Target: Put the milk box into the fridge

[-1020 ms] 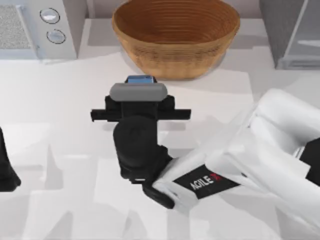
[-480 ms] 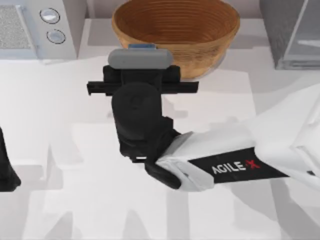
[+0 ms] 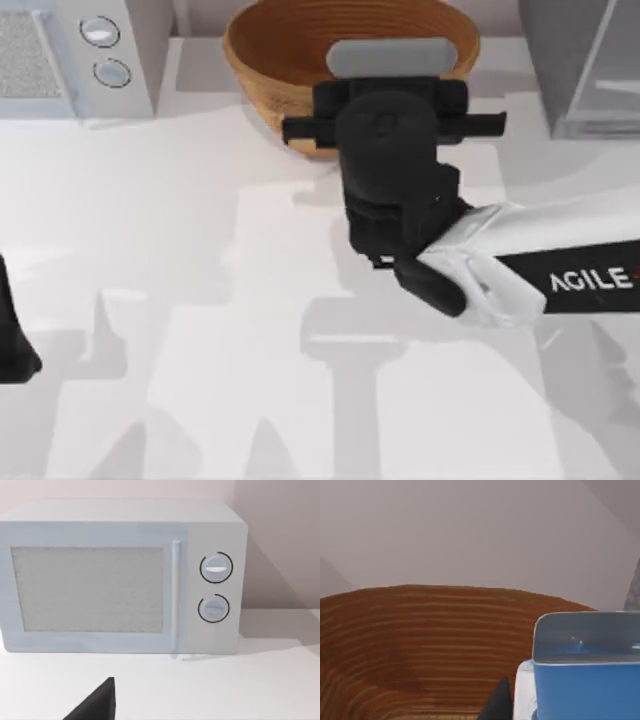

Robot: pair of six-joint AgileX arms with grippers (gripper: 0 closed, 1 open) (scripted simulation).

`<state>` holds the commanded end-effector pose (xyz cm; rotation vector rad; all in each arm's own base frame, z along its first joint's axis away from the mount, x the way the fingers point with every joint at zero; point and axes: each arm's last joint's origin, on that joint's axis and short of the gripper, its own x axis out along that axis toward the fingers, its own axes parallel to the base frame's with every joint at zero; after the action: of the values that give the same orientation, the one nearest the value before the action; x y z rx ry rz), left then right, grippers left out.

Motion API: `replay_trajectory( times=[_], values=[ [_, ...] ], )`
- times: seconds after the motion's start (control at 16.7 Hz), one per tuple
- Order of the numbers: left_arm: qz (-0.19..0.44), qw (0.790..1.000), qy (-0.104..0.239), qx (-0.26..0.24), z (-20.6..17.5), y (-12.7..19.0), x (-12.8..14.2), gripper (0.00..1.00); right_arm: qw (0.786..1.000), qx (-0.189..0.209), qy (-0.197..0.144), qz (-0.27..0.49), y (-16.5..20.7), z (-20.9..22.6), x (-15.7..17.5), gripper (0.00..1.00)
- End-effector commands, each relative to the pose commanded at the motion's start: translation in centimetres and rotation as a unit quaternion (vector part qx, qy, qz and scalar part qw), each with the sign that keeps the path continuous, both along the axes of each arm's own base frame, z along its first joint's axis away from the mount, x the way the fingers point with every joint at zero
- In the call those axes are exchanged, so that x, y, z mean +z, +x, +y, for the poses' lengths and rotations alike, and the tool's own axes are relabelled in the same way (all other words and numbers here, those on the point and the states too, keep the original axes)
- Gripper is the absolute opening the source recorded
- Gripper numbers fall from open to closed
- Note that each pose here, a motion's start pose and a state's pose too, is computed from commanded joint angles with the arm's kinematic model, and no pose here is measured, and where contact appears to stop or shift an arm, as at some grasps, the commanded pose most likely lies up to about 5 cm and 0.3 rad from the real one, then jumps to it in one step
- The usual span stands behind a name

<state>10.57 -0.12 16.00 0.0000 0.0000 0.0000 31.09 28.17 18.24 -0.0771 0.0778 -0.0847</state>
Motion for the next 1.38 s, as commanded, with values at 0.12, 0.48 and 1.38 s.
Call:
replay_trajectory(
  times=[0.12, 0.48, 1.38],
  values=[
    [0.000, 1.000, 0.000, 0.000, 0.0, 0.0, 0.0, 1.00, 1.000, -0.013, -0.013, 0.021, 0.3, -5.0, 2.1, 0.00],
    [0.000, 1.000, 0.000, 0.000, 0.0, 0.0, 0.0, 1.00, 0.999, -0.032, 0.000, 0.035, -6.8, -20.7, 8.1, 0.00],
    [0.000, 1.000, 0.000, 0.000, 0.0, 0.0, 0.0, 1.00, 0.998, 0.042, 0.039, -0.039, -20.5, -28.3, -2.2, 0.00]
  ],
)
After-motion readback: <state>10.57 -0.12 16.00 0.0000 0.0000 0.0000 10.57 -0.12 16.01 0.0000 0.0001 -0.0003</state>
